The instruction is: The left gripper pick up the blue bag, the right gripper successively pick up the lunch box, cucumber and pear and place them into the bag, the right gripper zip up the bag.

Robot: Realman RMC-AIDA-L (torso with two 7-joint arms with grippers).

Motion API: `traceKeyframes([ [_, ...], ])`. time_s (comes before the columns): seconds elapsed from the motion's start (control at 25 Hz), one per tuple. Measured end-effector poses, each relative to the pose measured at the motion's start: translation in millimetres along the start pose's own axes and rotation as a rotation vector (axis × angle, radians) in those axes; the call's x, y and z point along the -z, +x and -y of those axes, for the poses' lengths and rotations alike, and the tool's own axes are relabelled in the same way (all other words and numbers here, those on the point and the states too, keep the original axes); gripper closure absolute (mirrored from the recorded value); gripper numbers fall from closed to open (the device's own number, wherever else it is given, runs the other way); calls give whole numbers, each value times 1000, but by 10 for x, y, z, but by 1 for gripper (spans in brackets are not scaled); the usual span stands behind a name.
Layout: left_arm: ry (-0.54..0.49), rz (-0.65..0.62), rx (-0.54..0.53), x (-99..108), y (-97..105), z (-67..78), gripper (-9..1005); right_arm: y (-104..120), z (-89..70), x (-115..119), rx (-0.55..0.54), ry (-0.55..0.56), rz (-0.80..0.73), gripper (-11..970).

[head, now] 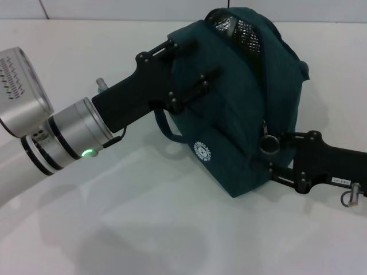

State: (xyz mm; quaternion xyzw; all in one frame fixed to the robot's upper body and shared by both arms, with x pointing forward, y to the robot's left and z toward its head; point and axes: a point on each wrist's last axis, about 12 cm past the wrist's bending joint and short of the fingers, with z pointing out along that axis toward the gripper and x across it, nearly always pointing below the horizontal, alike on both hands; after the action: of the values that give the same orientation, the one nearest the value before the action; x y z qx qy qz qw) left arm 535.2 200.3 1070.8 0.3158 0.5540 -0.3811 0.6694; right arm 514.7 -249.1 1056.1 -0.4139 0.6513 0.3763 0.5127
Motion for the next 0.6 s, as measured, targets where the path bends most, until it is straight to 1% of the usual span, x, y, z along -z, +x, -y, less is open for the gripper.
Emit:
traceKeyframes([
  [0.2, -1, 0, -6, 7, 3, 2, 359, 5, -19, -26, 14, -17, -8, 686],
  [0.32, 1, 5, -10, 16, -1, 10, 360, 19, -29, -32, 55, -16, -9, 691],
  [0.56, 10, 18, -9, 26, -12, 26, 361, 17, -87, -97, 127, -18, 40, 703],
  [0.6, 12, 22, -9, 28, -15, 29, 362, 15, -95, -110, 142, -16, 48, 735],
])
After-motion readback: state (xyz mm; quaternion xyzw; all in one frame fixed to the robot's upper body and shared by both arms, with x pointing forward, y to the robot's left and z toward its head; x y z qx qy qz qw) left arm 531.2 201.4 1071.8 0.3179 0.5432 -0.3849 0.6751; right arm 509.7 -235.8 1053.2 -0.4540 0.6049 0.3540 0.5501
